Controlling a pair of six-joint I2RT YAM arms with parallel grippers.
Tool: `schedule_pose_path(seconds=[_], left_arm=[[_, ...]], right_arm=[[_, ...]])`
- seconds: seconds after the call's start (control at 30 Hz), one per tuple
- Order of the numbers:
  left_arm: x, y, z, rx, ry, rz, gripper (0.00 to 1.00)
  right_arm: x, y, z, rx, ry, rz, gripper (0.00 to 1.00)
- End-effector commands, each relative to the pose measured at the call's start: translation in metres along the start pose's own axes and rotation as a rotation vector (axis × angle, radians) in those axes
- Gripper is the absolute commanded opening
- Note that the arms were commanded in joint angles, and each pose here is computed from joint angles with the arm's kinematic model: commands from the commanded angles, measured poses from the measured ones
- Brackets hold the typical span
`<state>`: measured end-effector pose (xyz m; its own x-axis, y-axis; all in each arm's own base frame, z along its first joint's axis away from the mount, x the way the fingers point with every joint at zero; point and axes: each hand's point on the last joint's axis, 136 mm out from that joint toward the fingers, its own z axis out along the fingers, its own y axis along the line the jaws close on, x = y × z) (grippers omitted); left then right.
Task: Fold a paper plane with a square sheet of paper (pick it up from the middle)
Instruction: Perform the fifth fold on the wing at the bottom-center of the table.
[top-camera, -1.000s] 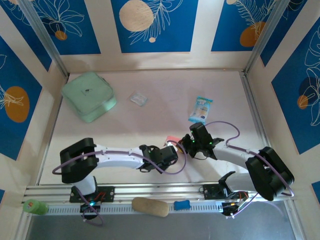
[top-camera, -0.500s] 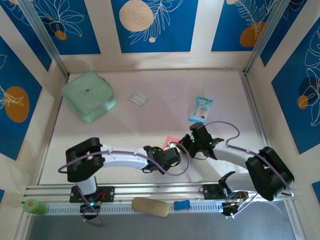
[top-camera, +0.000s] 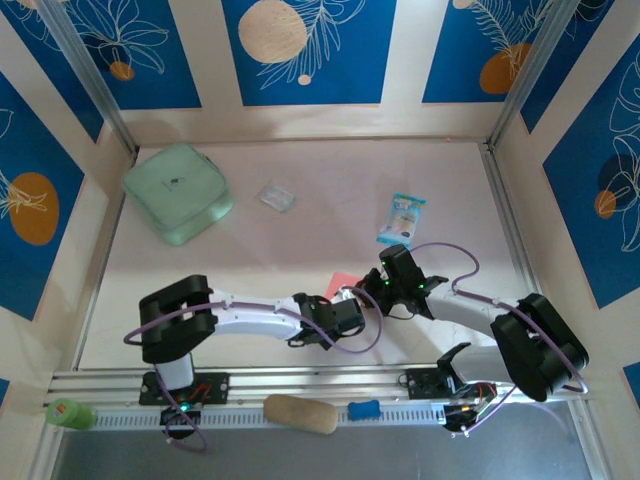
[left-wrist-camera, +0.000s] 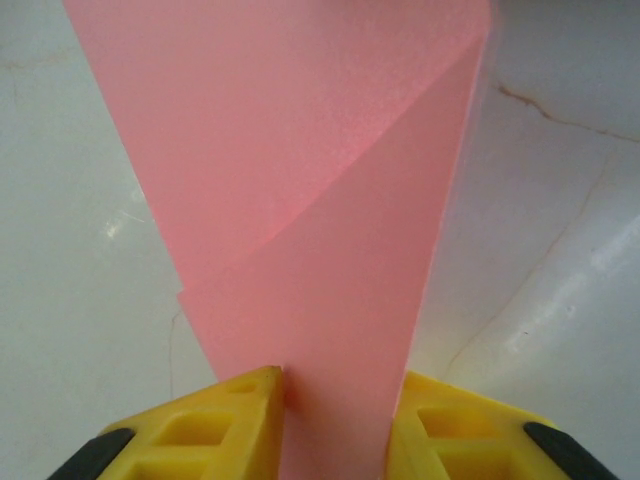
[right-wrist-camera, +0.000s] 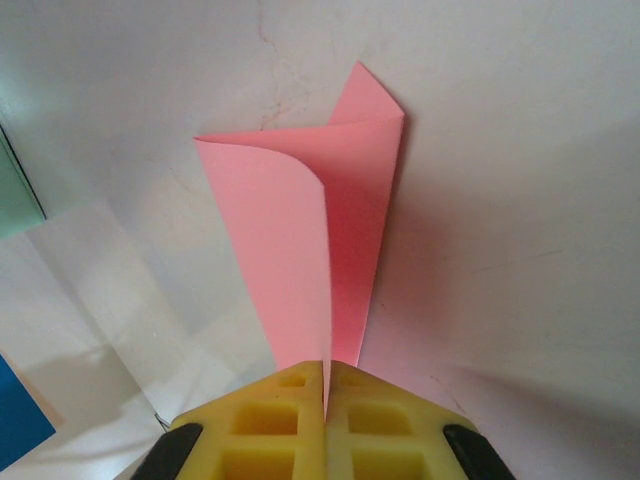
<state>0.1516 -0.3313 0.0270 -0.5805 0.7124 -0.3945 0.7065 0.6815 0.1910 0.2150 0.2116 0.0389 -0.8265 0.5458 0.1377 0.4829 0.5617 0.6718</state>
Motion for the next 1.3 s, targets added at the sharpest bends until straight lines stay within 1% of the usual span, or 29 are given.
schedule_pose_path(seconds=[0.0, 0.17, 0.47, 0.63, 0.8, 0.9, 1.17, 1.27], left_arm=[[-0.0017, 0.0006, -0.0028, -0.028, 0.001, 0.037, 0.27], [-0.0021, 0.0035, -0.0034, -0.043, 0.000, 0.035, 0.26], [-0.0028, 0.0039, -0.0040, -0.045, -0.003, 0.033, 0.22], [-0.0035, 0.0037, -0.0057, -0.041, -0.011, 0.023, 0.23], [-0.0085, 0.0028, -0.0109, -0.020, -0.045, 0.003, 0.25], [-0.0063, 0.0033, -0.0105, -0.019, -0.042, -0.004, 0.26], [-0.0029, 0.0013, -0.0102, -0.007, -0.037, -0.011, 0.26], [-0.0022, 0.0015, -0.0107, -0.004, -0.036, -0.013, 0.23]], right_arm=[[0.0016, 0.0050, -0.0029, -0.004, 0.015, 0.004, 0.00], [0.0007, 0.0060, -0.0033, -0.007, 0.012, 0.006, 0.00], [0.0011, 0.0054, -0.0039, -0.006, 0.013, 0.005, 0.00], [0.0011, 0.0053, -0.0051, -0.007, 0.010, 0.004, 0.00], [0.0008, 0.0012, -0.0042, 0.003, 0.008, 0.013, 0.01], [0.0002, 0.0008, -0.0045, 0.003, 0.006, 0.014, 0.00], [0.0001, -0.0004, -0.0049, 0.009, 0.004, 0.015, 0.00], [0.0001, -0.0013, -0.0051, 0.012, 0.003, 0.017, 0.00]])
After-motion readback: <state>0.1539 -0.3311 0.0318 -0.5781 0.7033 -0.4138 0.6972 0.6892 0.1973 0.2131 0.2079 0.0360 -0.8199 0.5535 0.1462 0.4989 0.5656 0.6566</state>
